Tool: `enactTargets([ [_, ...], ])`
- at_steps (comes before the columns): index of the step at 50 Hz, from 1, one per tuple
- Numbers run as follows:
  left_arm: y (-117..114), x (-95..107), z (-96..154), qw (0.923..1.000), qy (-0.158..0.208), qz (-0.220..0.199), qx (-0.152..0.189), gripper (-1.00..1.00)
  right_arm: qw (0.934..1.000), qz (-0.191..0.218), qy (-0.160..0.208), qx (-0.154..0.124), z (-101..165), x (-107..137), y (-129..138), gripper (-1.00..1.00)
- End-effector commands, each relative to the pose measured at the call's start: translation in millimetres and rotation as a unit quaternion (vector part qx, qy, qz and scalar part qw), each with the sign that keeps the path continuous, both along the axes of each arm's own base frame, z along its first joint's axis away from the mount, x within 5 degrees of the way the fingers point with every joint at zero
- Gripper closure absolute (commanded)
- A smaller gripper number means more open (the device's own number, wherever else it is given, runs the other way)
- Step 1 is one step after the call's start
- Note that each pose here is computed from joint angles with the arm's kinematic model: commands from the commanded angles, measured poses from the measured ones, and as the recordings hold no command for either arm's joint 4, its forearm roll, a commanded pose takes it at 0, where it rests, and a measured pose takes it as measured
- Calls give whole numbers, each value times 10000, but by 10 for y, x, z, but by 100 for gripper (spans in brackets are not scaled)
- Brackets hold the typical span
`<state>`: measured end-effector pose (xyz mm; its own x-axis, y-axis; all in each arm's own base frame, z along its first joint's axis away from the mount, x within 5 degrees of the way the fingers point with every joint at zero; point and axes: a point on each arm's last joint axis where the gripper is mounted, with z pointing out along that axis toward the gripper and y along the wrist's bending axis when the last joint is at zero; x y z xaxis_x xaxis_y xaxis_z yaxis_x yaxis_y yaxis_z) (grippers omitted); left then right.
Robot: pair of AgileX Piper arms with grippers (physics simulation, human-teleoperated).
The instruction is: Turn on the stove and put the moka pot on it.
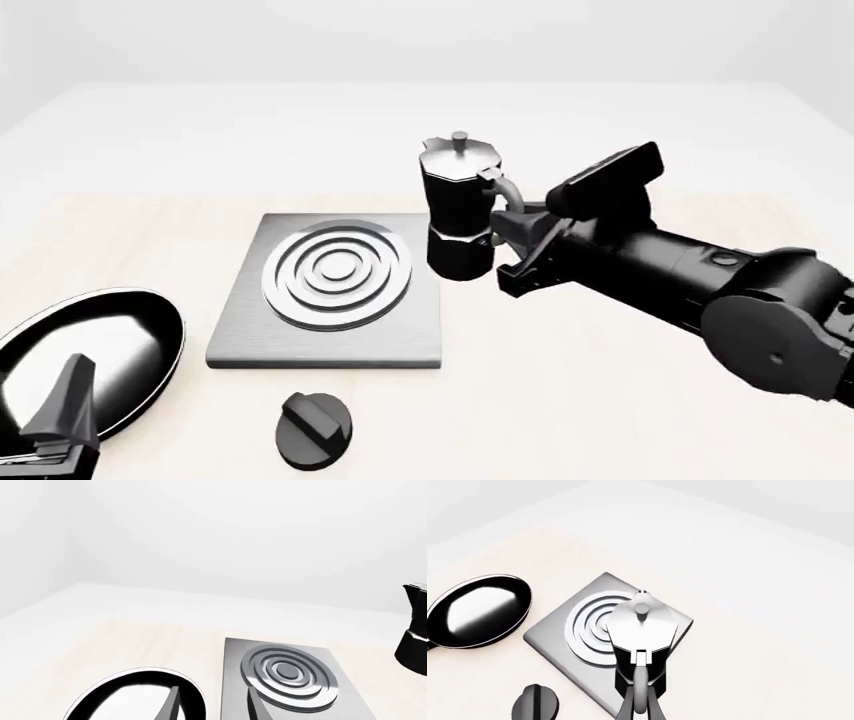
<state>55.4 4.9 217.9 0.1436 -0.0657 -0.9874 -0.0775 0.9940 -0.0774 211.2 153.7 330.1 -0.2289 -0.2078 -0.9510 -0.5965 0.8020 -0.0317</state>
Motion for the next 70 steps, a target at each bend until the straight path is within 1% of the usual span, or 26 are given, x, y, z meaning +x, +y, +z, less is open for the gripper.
enactTargets([
  [1,1,0,-1,10000,3,4,-8,-100,9998,164,-47,77,6,124,213,100],
  [12,1,0,-3,10000,18,8,0,-100,9995,293,-101,55,-18,243,394,100],
  [18,1,1,-5,10000,29,11,8,-100,9993,332,-109,109,-3,290,473,100],
  [20,2,1,-6,10000,32,15,8,-100,9991,385,-86,157,4,271,513,100],
  [21,2,0,-3,10000,20,16,17,-100,9991,383,-103,125,-7,305,531,100],
  [26,2,0,-4,10000,21,23,6,-100,9991,385,-77,150,-6,381,608,100],
  [29,3,1,-5,10000,30,25,11,-100,9990,429,-73,138,-22,395,656,100],
  [31,3,1,-6,10000,33,27,15,-100,9987,462,-32,209,-25,384,698,100],
  [35,4,1,-6,10000,35,33,10,-100,9986,483,-45,203,-48,430,754,100],
  [36,4,1,-7,10000,37,36,8,-100,9985,496,-29,240,-62,442,789,100],
  [47,4,2,-11,10000,61,39,4,-100,9980,578,48,245,-174,542,977,100],
  [54,4,2,-11,10000,65,38,14,-100,9978,539,51,381,-219,625,1048,100],
  [59,4,2,-13,10000,74,37,13,-100,9977,519,83,418,-293,704,1117,100],
  [70,5,2,-14,10000,78,43,24,-100,9981,473,112,386,-444,884,1234,100],
])
